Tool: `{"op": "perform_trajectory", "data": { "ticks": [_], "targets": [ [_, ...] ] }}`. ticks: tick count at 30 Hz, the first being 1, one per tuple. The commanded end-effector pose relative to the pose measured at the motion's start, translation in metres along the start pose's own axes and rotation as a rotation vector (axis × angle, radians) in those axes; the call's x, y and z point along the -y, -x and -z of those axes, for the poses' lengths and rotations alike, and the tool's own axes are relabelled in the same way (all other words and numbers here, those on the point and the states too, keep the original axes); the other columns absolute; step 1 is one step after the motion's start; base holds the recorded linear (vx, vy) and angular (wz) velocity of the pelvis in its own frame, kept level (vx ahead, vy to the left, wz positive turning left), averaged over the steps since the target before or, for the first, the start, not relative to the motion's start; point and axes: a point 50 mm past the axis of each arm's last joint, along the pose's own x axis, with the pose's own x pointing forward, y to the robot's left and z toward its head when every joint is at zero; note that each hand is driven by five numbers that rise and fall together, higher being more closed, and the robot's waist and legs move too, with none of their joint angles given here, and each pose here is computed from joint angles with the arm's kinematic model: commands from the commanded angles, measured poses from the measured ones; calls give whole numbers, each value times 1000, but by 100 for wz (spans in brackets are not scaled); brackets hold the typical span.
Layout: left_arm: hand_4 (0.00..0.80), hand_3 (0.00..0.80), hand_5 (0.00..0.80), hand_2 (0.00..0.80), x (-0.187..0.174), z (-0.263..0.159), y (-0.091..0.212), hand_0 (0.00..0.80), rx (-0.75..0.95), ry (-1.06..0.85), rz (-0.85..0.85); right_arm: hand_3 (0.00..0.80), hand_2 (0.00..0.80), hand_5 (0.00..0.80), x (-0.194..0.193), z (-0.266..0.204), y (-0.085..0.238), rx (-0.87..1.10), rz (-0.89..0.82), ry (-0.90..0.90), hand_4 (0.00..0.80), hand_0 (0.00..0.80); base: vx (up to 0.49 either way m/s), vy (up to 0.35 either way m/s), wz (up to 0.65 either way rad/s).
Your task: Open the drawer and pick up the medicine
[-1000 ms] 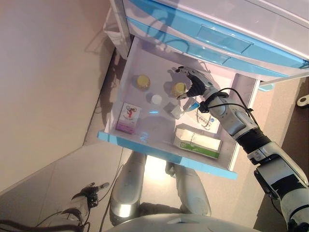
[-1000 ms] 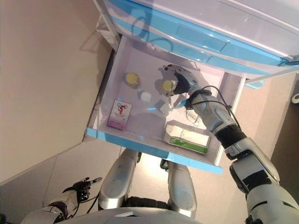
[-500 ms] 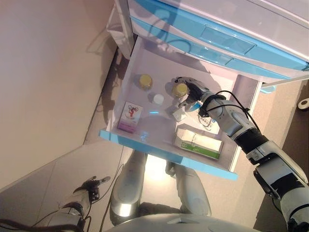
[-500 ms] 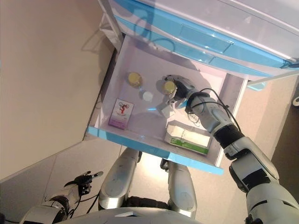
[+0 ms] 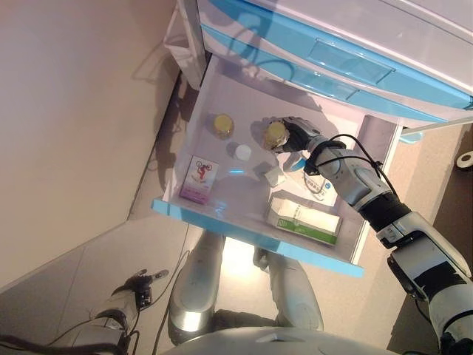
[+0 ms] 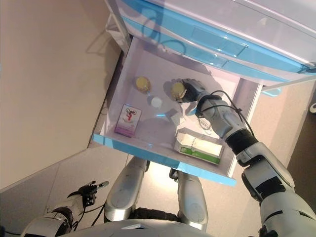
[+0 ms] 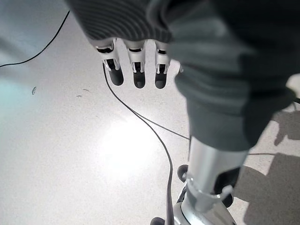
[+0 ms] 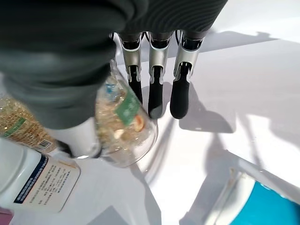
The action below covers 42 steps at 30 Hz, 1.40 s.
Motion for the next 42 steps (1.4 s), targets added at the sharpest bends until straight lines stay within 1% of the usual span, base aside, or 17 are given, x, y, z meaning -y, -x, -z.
{"op": "perform_trajectory", "data": {
  "ticks": [1,11,17,22,24,26,31,32,33,35,36,38,42],
  "targets": [
    [0,0,0,0,-8,26,3,0,-66,-37,-25,800,800,800,-1,-14,3,78,42,-1,800,800,0,0,0],
    [0,0,0,0,-8,27,3,0,-65,-30,-23,800,800,800,7,-17,4,110,105,-22,800,800,0,0,0],
    [0,0,0,0,-9,31,4,0,-71,-24,-29,800,800,800,27,-36,12,224,181,-91,800,800,0,0,0],
    [0,0,0,0,-14,38,5,0,-83,-13,-45,800,800,800,36,-58,29,358,158,-103,800,800,28,9,-9],
    [0,0,0,0,-17,40,6,0,-92,-10,-56,800,800,800,37,-65,37,398,113,-97,800,800,40,18,-9],
    [0,0,0,0,-21,41,7,0,-99,-5,-69,800,800,800,35,-70,45,425,31,-97,800,800,39,27,-16],
    [0,0,0,0,-31,46,9,0,-125,-5,-102,800,800,800,17,-71,64,429,-278,-110,800,800,40,25,-21],
    [0,0,0,0,-34,47,9,0,-132,-6,-109,800,800,800,13,-69,68,421,-344,-133,800,800,58,53,-31],
    [0,0,0,0,-37,49,10,0,-145,-9,-121,800,800,800,8,-65,74,416,-450,-172,800,800,58,54,-30],
    [0,0,0,0,-38,52,11,0,-158,-11,-130,800,800,800,4,-64,80,406,-522,-242,800,800,55,60,-30],
    [0,0,0,0,-39,54,11,0,-167,-12,-135,800,800,800,2,-61,83,402,-549,-281,800,800,51,65,-28],
    [0,0,0,0,-39,58,12,0,-183,-14,-137,800,800,800,1,-59,86,400,-564,-301,800,800,66,72,-30],
    [0,0,0,0,-38,74,15,0,-233,-26,-133,800,800,800,13,-52,93,398,-501,-312,800,800,85,74,-34]
  ]
}}
